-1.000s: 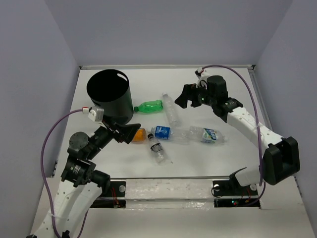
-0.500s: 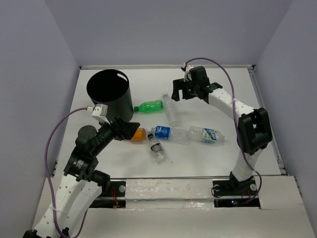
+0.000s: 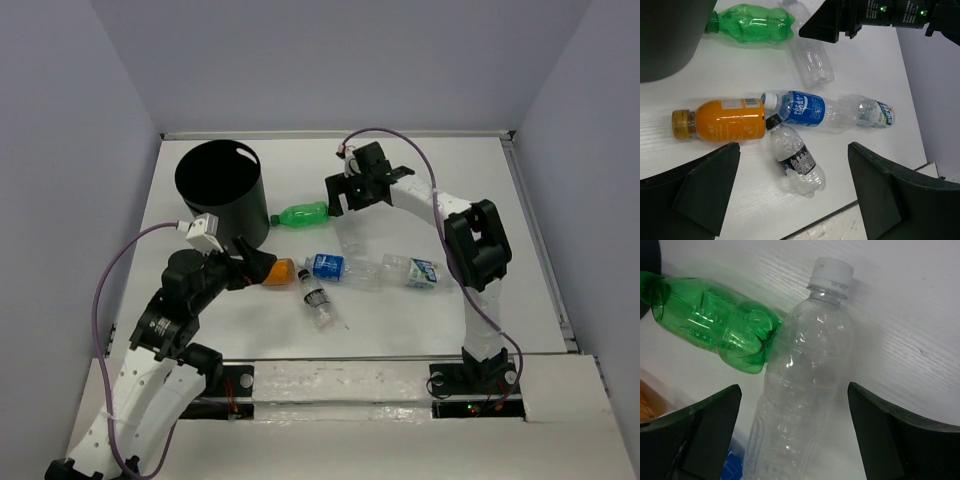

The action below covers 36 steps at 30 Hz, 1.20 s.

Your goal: Put the plastic bottles in the bin

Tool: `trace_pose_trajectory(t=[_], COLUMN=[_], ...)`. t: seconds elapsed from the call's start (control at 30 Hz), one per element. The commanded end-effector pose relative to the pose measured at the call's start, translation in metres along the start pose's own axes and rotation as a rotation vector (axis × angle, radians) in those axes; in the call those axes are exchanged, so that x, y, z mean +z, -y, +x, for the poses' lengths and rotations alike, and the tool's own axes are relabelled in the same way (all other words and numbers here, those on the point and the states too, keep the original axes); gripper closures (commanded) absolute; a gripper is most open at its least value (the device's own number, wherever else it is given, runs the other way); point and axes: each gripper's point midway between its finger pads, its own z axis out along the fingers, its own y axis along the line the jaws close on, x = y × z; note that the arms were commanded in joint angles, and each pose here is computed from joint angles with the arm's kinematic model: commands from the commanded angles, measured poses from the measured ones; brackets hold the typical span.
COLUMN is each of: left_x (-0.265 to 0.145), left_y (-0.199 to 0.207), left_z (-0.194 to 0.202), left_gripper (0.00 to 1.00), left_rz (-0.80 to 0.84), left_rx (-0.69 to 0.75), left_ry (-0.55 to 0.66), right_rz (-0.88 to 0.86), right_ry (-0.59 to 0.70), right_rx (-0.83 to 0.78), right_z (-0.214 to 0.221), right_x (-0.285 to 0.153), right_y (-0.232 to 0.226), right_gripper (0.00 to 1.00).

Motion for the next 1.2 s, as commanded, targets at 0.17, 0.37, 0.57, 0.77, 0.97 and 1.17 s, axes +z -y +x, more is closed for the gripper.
trace_pose_trajectory(t=[0.17, 0.37, 0.57, 0.77, 0.97, 1.17], left_x=[-0.023, -0.022, -0.031, -0.061, -0.088, -0.101], left_y=[0.017, 0.022, 0.031, 0.052, 0.052, 0.046], left_z=[-0.046, -0.048, -0.067, -0.109, -0.126, -0.122], left_gripper=[0.01, 0.01, 0.01, 0.01, 0.01, 0.02], left_rz=[-0.015, 0.024, 0.043, 0.078, 0.07, 0.064], left_rx=[0.12, 0.146, 0.162, 0.194, 0.156, 0.102], left_ry=[0.12, 0.142, 0.225, 0.401, 0.526, 0.548], right_rz=[0.045, 0.092, 0.159, 0.15, -0.05, -0.333], right_ry=[-0.018, -0.01, 0.09, 0.307, 0.645, 0.89], right_rx=[-0.012, -0.006, -0.018, -0.069, -0.232, -0.245], right_z=[-0.001, -0.003, -0.035, -0.099, -0.185, -0.242], right_x=[0.02, 0.019, -0.023, -0.103, -0.196, -0.228], right_y=[0.006, 0.014, 0.014, -0.022, -0.155, -0.252], right_gripper=[0.14, 0.37, 0.63, 0.67, 0.67, 0.68])
